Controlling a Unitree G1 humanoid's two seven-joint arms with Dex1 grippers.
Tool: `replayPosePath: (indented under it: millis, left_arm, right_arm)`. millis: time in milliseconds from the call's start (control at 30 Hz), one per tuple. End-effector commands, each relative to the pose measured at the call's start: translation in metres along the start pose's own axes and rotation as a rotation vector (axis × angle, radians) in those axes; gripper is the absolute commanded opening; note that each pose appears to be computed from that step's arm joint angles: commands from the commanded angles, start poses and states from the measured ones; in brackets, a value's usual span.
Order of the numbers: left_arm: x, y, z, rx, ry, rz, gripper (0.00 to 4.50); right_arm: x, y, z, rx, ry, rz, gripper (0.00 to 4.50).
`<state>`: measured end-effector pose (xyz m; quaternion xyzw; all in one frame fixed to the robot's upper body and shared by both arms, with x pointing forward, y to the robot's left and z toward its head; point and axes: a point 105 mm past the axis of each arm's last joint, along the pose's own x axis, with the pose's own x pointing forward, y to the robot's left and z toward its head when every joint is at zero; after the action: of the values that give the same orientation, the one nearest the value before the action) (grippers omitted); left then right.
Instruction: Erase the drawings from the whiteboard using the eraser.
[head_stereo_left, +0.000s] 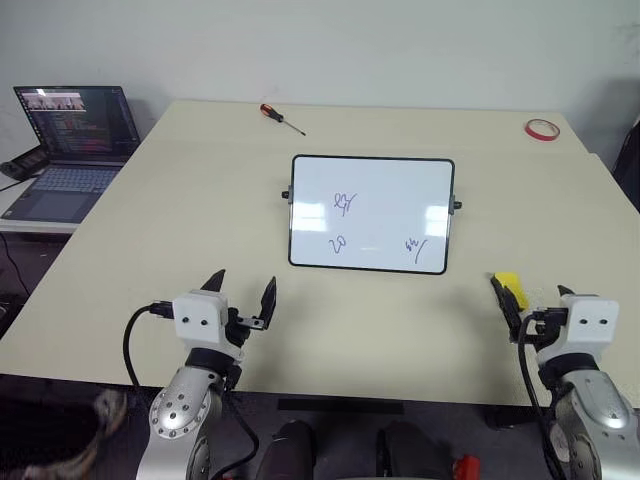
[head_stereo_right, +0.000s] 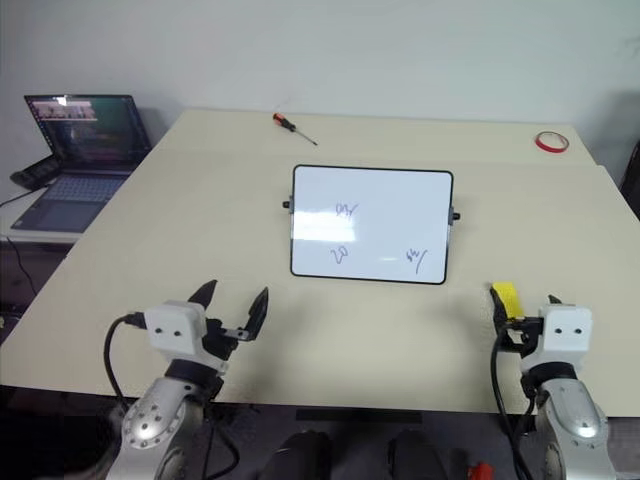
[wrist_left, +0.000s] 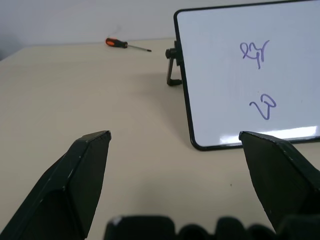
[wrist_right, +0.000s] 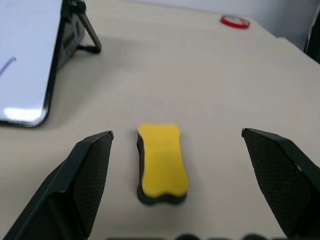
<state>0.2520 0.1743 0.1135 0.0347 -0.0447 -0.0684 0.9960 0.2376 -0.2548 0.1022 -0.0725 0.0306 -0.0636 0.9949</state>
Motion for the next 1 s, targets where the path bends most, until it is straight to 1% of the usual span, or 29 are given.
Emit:
replayPosePath:
  millis: [33, 100, 167, 233, 367, 633, 733, 1000]
  left_arm:
    - [0.001, -0.008, 0.022, 0.001, -0.073, -0.025, 4.50]
    - [0.005, -0.010, 0.019, 0.003, -0.074, -0.034, 4.50]
    - [0.009, -0.007, 0.018, -0.004, -0.075, -0.020, 4.50]
    - [0.011, -0.010, 0.024, -0.003, -0.090, -0.046, 4.50]
    - [0.013, -0.009, 0.020, -0.004, -0.084, -0.055, 4.50]
    - [0.031, -0.012, 0.031, -0.003, -0.129, -0.059, 4.50]
    - [0.034, -0.023, 0.033, -0.021, -0.137, -0.072, 4.50]
    - [0.036, -0.019, 0.032, -0.012, -0.133, -0.088, 4.50]
  right_arm:
    - [-0.003, 0.001, 0.018, -0.010, -0.059, 0.003, 4.48]
    - [0.000, 0.001, 0.016, -0.009, -0.056, 0.000, 4.48]
    - [0.001, 0.001, 0.019, -0.006, -0.068, -0.008, 4.48]
    - [0.000, 0.001, 0.024, -0.009, -0.079, -0.008, 4.48]
    - [-0.002, 0.000, 0.024, -0.013, -0.078, -0.016, 4.48]
    - [0.001, 0.008, 0.027, 0.015, -0.103, -0.038, 4.48]
    - [-0.003, 0.004, 0.027, 0.013, -0.099, -0.051, 4.48]
    - [-0.008, -0.001, 0.023, 0.009, -0.087, -0.085, 4.48]
